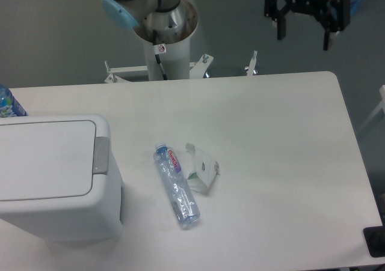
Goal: Open the trash can
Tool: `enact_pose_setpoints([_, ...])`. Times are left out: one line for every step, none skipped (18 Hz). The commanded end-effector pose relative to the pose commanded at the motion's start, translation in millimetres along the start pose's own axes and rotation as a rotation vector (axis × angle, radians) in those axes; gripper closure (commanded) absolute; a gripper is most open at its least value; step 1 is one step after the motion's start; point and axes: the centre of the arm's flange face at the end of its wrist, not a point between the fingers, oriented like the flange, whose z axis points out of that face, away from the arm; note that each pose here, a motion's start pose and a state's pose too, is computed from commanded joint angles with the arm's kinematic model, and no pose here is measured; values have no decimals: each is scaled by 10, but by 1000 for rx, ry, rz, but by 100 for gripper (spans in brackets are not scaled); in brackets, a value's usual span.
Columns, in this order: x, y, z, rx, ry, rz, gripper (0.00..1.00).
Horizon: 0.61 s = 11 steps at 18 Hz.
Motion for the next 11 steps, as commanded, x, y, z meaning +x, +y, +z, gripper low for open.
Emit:
enact_pose_setpoints([0,0,0,0,0,0,0])
enact_pose_setpoints([0,0,0,0,0,0,0])
enact_pose_setpoints([-3,7,0,-1,0,-1,0])
enact_pose_setpoints([-4,9,-2,-2,-2,-1,0])
enact_pose_setpoints([-7,8,-9,-2,-3,-3,0])
enact_pose_setpoints([-12,4,-24,0,-6,-7,0])
enact_pose_setpoints([-17,1,-38,0,-9,-8,0])
enact_pose_setpoints([-24,3,-36,-1,-9,-9,0])
enact_pose_setpoints([-26,0,-44,0,-11,-11,0])
enact_pose_setpoints([-32,-10,-57,2,-18,-10,0])
enact_pose_setpoints([-41,-19,-57,3,-25,-14,0])
